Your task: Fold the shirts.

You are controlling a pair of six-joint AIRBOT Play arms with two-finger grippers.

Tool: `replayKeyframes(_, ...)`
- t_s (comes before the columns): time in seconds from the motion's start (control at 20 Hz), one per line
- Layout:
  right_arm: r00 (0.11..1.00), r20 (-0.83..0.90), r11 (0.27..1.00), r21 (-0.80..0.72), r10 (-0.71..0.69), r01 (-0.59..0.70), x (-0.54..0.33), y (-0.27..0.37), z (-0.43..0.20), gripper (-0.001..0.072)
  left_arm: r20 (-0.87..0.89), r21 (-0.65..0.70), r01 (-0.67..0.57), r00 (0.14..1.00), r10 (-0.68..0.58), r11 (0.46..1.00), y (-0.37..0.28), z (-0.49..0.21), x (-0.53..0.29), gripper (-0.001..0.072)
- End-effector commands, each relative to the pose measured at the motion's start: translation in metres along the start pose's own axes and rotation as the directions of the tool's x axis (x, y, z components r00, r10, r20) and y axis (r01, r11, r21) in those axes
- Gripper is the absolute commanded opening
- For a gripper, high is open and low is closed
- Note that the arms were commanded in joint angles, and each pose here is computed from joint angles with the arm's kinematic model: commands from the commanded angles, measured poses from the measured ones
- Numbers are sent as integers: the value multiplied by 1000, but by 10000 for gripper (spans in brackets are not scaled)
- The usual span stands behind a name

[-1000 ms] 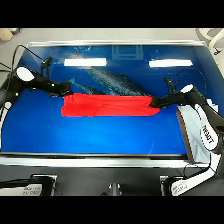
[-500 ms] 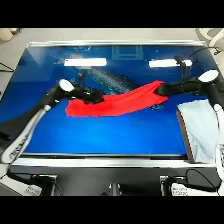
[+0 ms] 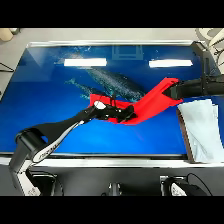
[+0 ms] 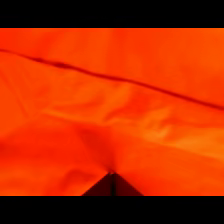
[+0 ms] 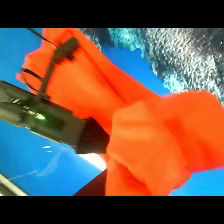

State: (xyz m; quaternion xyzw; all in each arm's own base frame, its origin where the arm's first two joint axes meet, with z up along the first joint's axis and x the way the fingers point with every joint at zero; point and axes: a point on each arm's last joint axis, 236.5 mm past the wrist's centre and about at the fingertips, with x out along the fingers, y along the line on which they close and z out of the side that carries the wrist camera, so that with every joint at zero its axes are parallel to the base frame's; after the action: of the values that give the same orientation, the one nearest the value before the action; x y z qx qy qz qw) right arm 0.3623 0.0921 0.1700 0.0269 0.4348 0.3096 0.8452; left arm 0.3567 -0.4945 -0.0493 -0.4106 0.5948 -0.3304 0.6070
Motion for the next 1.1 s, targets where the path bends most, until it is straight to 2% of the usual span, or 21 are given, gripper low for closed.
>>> replayKeyframes(0.0,1000,-9,1000,-8,-7,7,-9,7,-4,18,-22,23,94,995,-94,995,-23,-7,15,24)
replayKeyframes(0.1,1000,-16,1000,-5,2,-2,2,5,-2,18,47,132,62,997,-69,989,-32,19,-9,22)
replayKeyframes(0.25,999,8,998,-37,44,-44,43,19,17,18,163,324,-106,985,55,940,-40,66,-86,22)
replayKeyframes(0.35,992,59,993,-44,110,-107,81,43,38,18,294,391,-300,937,191,870,-36,100,-164,22)
replayKeyframes(0.45,979,94,983,-27,183,-181,122,70,52,18,473,381,-484,834,283,788,-43,131,-259,22)
replayKeyframes(0.6,964,68,965,21,258,-260,196,102,44,18,671,335,-602,692,265,725,-79,138,-385,24)
replayKeyframes(0.8,940,59,931,135,335,-340,274,127,23,20,796,317,-623,584,156,716,-133,101,-480,24)
replayKeyframes(0.85,934,56,919,170,353,-357,286,130,18,61,812,325,-623,570,129,711,-145,90,-491,25)
replayKeyframes(0.9,928,57,905,204,369,-373,295,132,14,221,822,337,-623,560,103,706,-156,79,-499,24)
replayKeyframes(0.95,924,60,896,227,377,-381,299,133,13,449,827,346,-623,555,85,702,-163,70,-504,24)
replayKeyframes(1.0,925,59,897,228,376,-379,299,131,13,582,828,353,-623,555,77,698,-167,63,-507,24)
replayKeyframes(1.05,923,54,896,223,381,-383,295,130,13,584,826,356,-624,558,78,696,-169,57,-508,24)
